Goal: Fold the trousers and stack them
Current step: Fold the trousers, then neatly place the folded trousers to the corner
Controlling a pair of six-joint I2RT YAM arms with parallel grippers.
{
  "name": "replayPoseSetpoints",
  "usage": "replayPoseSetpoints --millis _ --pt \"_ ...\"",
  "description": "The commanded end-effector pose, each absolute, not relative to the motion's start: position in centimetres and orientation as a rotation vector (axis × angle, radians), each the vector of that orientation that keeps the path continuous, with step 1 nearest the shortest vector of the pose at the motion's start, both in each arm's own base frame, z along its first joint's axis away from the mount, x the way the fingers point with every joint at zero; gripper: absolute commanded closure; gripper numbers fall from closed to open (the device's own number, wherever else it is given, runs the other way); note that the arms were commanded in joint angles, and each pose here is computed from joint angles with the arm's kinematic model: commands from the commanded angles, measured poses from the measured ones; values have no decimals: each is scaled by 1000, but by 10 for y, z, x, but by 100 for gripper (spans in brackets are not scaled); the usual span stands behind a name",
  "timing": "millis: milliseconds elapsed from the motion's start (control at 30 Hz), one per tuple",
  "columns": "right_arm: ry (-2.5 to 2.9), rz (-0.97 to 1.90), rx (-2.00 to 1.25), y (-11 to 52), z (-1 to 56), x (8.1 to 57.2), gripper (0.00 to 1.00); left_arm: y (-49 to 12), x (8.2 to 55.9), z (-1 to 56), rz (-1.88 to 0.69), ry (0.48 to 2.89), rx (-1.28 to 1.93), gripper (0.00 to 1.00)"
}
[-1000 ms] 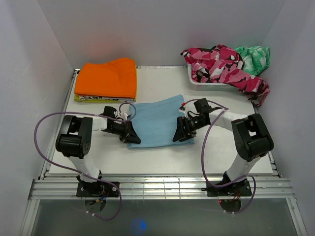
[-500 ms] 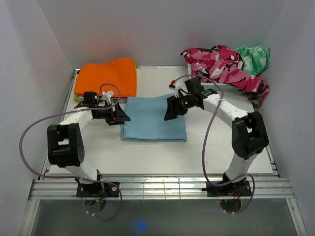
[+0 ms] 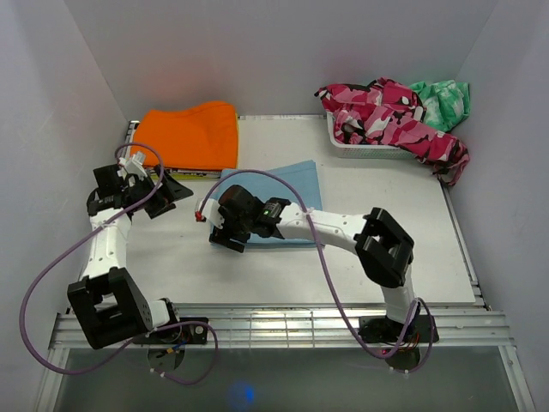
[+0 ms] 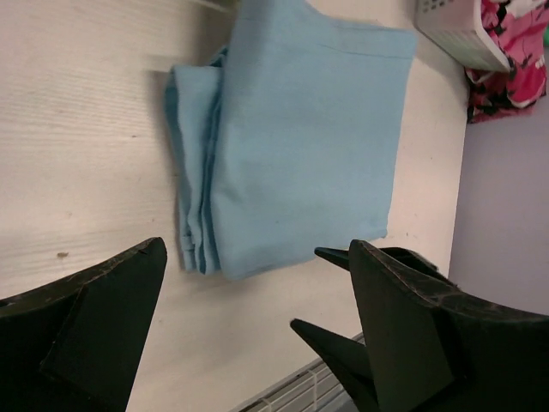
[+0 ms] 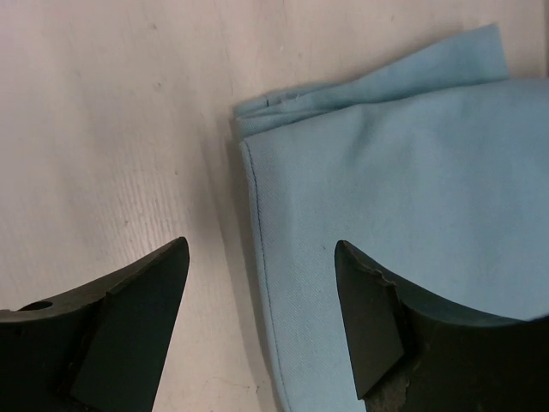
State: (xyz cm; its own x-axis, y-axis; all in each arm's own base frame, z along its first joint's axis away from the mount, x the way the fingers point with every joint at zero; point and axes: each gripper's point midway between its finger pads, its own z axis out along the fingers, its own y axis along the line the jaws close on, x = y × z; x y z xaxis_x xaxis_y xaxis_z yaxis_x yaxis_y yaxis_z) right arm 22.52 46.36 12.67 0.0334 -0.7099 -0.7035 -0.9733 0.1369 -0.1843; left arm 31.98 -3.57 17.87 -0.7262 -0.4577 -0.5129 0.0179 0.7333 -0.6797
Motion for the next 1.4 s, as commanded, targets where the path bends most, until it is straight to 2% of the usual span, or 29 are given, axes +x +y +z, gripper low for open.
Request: replayPoseSetpoints --millis 0,133,300,400,500,533,567,700,1033,1200,1367 --pt "1697 364 -1566 476 134 251 26 -12 313 169 -887 2264 -511 2" --pt "1713 354 -1629 484 96 244 26 -2 310 157 -936 2258 -599 2" --pt "1749 358 -1670 484 64 239 27 4 308 141 -875 2289 -643 2" --pt "1745 306 -1678 480 46 245 33 5 302 124 -860 2323 -710 2" --pt "1760 273 -1693 474 30 246 58 4 296 108 -865 2354 -763 2" --pt "1768 278 -1704 472 24 244 82 2 291 99 -877 2374 -797 2" --pt "1774 283 -1707 471 23 242 92 -1 290 96 -887 2386 -803 2" --pt "1788 335 -1683 471 30 242 92 -13 286 81 -869 2454 -820 2" --pt "1764 574 -1524 480 104 255 92 -75 304 80 -913 2522 -607 2" --pt "1766 596 -1507 479 111 253 92 -80 319 65 -770 2570 -598 2" --pt "1775 610 -1463 481 120 260 92 -97 321 59 -828 2604 -601 2"
